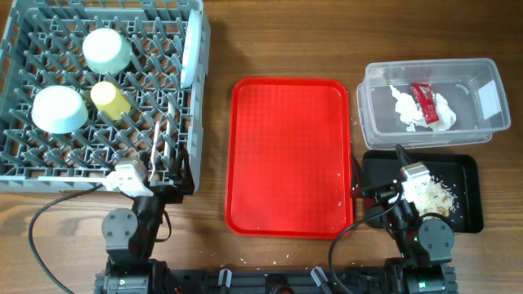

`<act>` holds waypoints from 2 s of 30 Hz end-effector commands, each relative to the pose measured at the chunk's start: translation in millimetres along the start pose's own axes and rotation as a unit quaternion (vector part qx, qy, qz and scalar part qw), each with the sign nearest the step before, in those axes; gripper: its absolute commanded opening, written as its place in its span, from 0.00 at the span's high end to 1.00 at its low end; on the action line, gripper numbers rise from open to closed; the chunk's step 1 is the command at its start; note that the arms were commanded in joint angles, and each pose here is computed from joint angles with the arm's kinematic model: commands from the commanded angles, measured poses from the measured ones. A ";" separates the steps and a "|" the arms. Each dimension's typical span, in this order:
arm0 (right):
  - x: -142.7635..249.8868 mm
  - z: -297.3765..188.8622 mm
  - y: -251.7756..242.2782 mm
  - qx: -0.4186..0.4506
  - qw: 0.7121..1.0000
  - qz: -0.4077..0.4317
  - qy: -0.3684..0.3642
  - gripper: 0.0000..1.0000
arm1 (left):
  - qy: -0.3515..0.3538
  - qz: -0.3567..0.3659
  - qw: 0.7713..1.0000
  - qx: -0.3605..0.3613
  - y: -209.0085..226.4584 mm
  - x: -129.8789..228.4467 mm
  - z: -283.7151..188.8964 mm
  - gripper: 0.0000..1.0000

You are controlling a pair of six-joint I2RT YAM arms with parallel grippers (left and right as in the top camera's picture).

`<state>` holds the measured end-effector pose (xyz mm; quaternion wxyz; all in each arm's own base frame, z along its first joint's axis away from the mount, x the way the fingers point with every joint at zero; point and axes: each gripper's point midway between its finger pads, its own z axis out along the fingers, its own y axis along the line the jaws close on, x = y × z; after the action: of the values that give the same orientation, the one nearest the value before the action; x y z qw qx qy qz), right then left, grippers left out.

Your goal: Sort waste into correct bins and load items into the dishwasher rack

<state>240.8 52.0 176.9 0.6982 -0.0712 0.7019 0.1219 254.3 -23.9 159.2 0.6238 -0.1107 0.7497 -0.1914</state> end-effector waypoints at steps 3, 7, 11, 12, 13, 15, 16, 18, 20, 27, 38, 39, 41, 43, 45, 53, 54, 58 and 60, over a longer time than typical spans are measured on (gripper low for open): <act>-1.8 -0.6 -2.7 0.007 1.000 -0.010 -0.005 0.00 | -0.030 0.008 1.000 0.003 4.4 5.0 -4.7 0.00; -1.8 -0.6 -2.7 0.007 1.000 -0.010 -0.005 0.01 | -0.069 0.018 0.997 0.012 -1.3 -11.2 -11.1 0.00; -1.8 -0.6 -2.7 0.007 1.000 -0.010 -0.005 0.00 | -0.047 0.043 0.998 -0.006 6.1 -0.2 -9.7 0.00; -1.8 -0.6 -2.7 0.007 1.000 -0.010 -0.005 0.00 | -0.047 0.051 0.998 -0.006 6.0 -0.5 -9.8 0.00; -1.8 -0.6 -2.7 0.007 1.000 -0.010 -0.005 0.00 | -0.047 0.067 0.997 -0.007 6.0 -0.7 -9.8 0.00; -1.8 -0.6 -2.7 0.007 1.000 -0.010 -0.005 0.00 | -0.047 0.111 0.993 -0.009 6.1 -0.7 -9.8 0.00; -1.8 -0.6 -2.7 0.007 1.000 -0.010 -0.005 0.00 | -0.047 0.126 0.991 -0.010 6.3 -0.6 -9.8 0.00; -1.8 -0.6 -2.7 0.007 1.000 -0.010 -0.005 0.00 | -0.047 0.127 0.991 -0.013 7.4 -0.9 -9.8 0.00; -1.8 -0.6 -2.7 0.007 1.000 -0.010 -0.005 0.00 | -0.047 0.112 0.993 -0.011 6.8 -0.6 -9.8 0.00; -1.8 -0.6 -2.7 0.007 1.000 -0.010 -0.005 0.00 | -0.047 0.109 0.993 -0.009 5.8 -0.8 -9.8 0.00; -1.8 -0.6 -2.7 0.007 1.000 -0.010 -0.005 0.00 | -0.047 0.109 0.993 -0.009 6.0 -0.5 -9.6 0.00; -1.8 -0.6 -2.7 0.007 1.000 -0.010 -0.005 0.00 | -0.047 0.109 0.993 -0.009 6.0 -0.5 -9.6 0.00; -1.8 -0.6 -2.7 0.007 1.000 -0.010 -0.005 0.00 | -0.047 0.109 0.993 -0.009 6.0 -0.6 -9.7 0.00; -1.8 -0.6 -2.7 0.007 1.000 -0.010 -0.005 0.00 | -0.047 0.109 0.993 -0.009 6.0 -0.6 -9.7 0.00; -1.8 -0.6 -2.7 0.007 1.000 -0.010 -0.005 0.00 | -0.047 0.109 0.993 -0.009 6.0 -0.5 -9.6 0.00; -1.8 -0.6 -2.7 0.007 1.000 -0.010 -0.005 0.00 | -0.047 0.109 0.993 -0.009 6.0 -0.5 -9.6 0.00; -1.8 -0.6 -2.7 0.007 1.000 -0.010 -0.005 0.00 | -0.047 0.109 0.993 -0.009 6.0 -0.5 -9.6 0.00; -1.8 -0.6 -2.7 0.007 1.000 -0.010 -0.005 0.00 | -0.047 0.109 0.993 -0.009 6.0 -0.5 -9.6 0.00; -1.8 -0.6 -2.7 0.007 1.000 -0.010 -0.005 0.00 | -0.047 0.109 0.993 -0.009 6.0 -0.5 -9.6 0.00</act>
<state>240.8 52.0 176.9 0.6982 -0.0712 0.7019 0.1219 245.6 -16.7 160.8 0.6742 -0.0490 0.7274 -0.1180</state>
